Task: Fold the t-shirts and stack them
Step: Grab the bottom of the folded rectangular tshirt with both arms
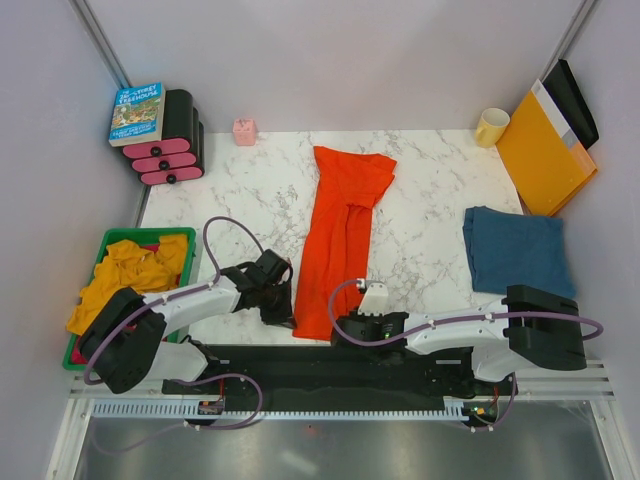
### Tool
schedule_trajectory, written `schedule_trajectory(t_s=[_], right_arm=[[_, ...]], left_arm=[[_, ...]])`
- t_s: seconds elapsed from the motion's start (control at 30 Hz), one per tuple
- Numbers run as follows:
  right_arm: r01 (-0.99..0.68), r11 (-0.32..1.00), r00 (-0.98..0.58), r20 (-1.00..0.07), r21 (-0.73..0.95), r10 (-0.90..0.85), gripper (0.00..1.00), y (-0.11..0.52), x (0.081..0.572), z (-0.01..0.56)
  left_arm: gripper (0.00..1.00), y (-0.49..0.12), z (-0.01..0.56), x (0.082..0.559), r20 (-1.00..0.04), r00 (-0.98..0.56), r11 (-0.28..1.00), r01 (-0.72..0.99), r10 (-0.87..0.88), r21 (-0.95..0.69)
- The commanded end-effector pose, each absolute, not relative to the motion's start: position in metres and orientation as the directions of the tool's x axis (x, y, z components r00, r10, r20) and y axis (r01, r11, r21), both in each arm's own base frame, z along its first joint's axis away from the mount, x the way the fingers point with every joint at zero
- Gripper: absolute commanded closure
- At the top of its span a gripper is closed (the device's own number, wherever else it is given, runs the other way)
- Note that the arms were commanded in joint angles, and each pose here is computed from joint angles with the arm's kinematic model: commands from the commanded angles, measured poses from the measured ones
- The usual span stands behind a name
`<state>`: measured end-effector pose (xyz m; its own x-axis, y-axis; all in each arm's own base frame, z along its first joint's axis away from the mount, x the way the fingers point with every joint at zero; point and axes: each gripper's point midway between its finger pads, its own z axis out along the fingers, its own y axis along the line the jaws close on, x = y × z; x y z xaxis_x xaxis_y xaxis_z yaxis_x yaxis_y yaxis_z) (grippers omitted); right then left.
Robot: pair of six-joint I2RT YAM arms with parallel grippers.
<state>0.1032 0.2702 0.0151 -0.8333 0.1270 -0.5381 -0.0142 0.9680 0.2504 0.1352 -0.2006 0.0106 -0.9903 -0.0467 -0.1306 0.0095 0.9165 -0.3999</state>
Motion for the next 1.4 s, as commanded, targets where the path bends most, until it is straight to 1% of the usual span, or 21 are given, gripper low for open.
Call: schedule_trajectory(t_s=[0.0,0.1,0.33,0.57,0.9,1.0,1.07,1.13,1.17,1.3,1.37], right_arm=[[0.015,0.993,-0.867,-0.493,0.113,0.070,1.00,0.233,0.088,-0.002],[0.039,0.994,-0.862,-0.500,0.104,0.086,1.00,0.227,0.089,0.000],[0.078,0.992,-0.824,-0.555,0.095,0.118,1.00,0.217,0.100,0.013],[0.115,0.992,-0.815,-0.565,0.059,0.128,1.00,0.206,0.107,0.016],[0.171,0.985,-0.808,-0.567,0.032,0.159,1.00,0.184,0.105,0.016],[0.177,0.984,-0.809,-0.564,0.031,0.164,1.00,0.182,0.104,0.014],[0.169,0.985,-0.809,-0.566,0.033,0.157,1.00,0.184,0.105,0.015],[0.157,0.987,-0.810,-0.568,0.034,0.149,1.00,0.188,0.106,0.016],[0.154,0.988,-0.810,-0.568,0.035,0.146,1.00,0.189,0.107,0.016],[0.128,0.991,-0.814,-0.566,0.044,0.130,1.00,0.198,0.108,0.016],[0.107,0.993,-0.815,-0.568,0.049,0.116,1.00,0.204,0.109,0.016]], left_arm=[[0.98,-0.198,0.004,0.132,-0.129,-0.991,0.919,0.026,-0.027,-0.393],[0.98,-0.199,0.006,0.133,-0.143,-0.989,0.915,0.028,-0.032,-0.403],[0.98,-0.207,0.010,0.136,-0.149,-0.989,0.907,0.049,-0.016,-0.418],[0.98,-0.214,0.007,0.141,-0.139,-0.990,0.911,0.055,-0.002,-0.409],[0.98,-0.204,0.001,0.137,-0.132,-0.991,0.926,0.025,-0.027,-0.377],[0.98,-0.201,0.001,0.138,-0.141,-0.989,0.931,0.017,-0.037,-0.364],[0.98,-0.206,0.007,0.142,-0.158,-0.987,0.922,0.033,-0.031,-0.385],[0.87,-0.215,0.020,0.146,-0.198,-0.980,0.898,0.066,-0.024,-0.436],[0.73,-0.218,0.026,0.148,-0.219,-0.975,0.885,0.077,-0.029,-0.458],[0.42,-0.233,0.052,0.159,-0.316,-0.948,0.838,0.132,-0.050,-0.530],[0.37,-0.239,0.055,0.161,-0.322,-0.946,0.829,0.149,-0.040,-0.539]])
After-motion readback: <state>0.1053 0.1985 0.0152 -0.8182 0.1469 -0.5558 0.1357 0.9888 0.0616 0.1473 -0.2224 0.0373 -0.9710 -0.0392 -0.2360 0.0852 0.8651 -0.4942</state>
